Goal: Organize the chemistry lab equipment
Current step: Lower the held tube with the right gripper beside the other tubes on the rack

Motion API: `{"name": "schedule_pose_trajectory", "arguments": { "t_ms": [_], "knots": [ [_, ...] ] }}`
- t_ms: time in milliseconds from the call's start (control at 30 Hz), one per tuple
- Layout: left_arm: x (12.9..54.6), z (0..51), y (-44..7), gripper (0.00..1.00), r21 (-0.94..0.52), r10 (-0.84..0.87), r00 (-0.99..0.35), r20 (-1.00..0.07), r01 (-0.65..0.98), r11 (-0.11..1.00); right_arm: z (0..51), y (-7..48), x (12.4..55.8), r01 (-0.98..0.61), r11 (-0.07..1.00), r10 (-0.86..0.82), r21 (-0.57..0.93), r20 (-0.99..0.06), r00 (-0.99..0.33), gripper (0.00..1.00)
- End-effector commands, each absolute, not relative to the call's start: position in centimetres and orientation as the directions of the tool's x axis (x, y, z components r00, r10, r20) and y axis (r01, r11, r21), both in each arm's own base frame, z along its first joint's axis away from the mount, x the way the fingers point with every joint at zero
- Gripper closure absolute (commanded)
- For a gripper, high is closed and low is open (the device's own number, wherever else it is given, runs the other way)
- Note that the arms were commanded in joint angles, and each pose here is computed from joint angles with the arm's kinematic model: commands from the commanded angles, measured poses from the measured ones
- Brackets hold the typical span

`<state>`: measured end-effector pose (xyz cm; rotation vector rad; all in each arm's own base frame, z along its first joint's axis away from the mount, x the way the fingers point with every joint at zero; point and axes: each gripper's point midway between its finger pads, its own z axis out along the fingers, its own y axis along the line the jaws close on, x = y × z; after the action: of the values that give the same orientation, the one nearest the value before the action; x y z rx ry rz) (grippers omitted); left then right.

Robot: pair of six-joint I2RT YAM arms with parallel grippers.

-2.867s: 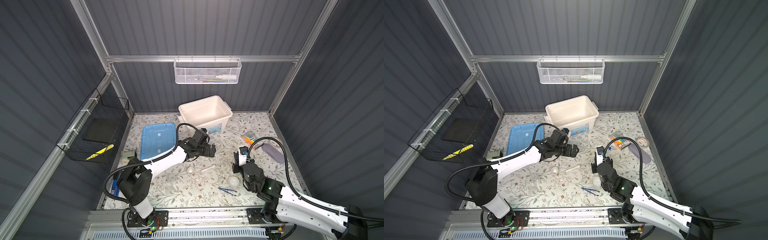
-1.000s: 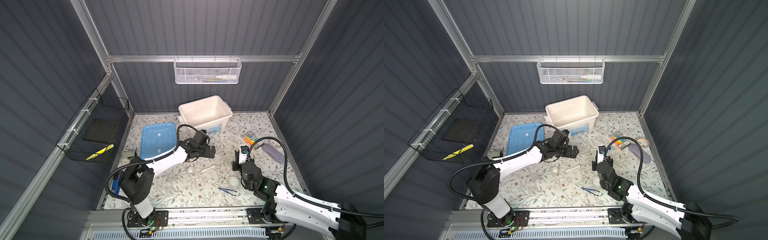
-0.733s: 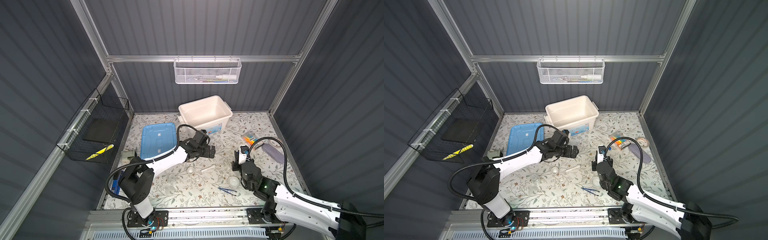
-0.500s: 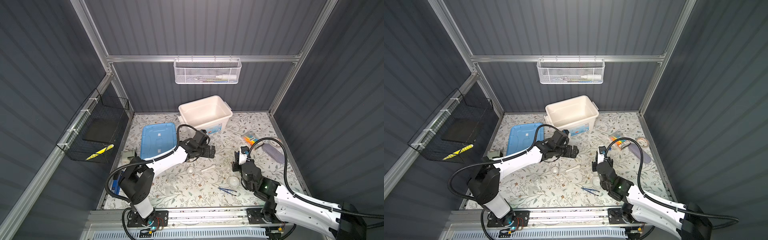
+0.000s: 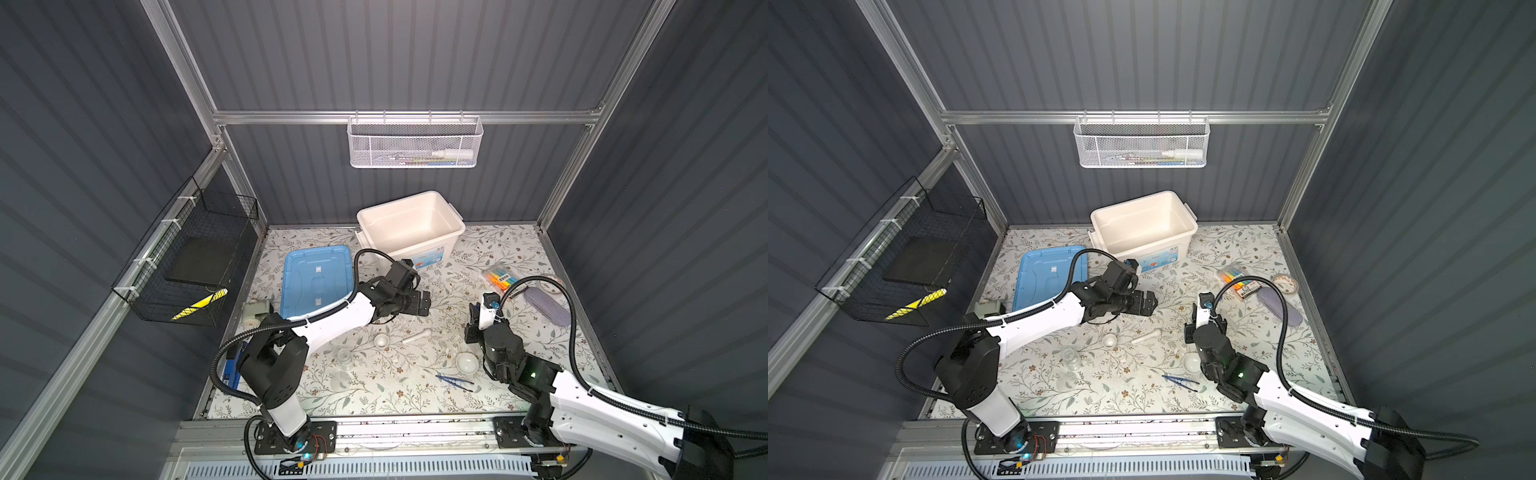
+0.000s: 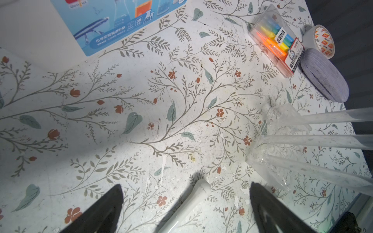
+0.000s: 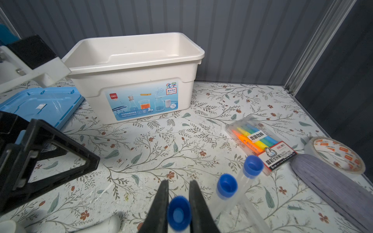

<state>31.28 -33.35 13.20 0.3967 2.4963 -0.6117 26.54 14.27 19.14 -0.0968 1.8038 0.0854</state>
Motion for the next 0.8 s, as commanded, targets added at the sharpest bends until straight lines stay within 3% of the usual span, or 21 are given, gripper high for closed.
{"name": "schedule_pose_trajectory", "arguments": {
  "t_ms": [0, 767],
  "knots": [
    [31.1, 12.4, -33.0, 0.00, -0.341, 0.153, -0.825, -0.544, 0.384, 0.858, 17.1, 14.1, 26.1, -0.125, 0.992, -0.051, -0.015, -0.955, -0.292, 0.85],
    [31.0, 12.1, -33.2, 0.01, -0.352, 0.151, -0.830, -0.538, 0.384, 0.854, 15.8, 13.3, 25.6, -0.135, 0.988, -0.114, -0.073, -0.938, -0.328, 0.85]
  ]
}}
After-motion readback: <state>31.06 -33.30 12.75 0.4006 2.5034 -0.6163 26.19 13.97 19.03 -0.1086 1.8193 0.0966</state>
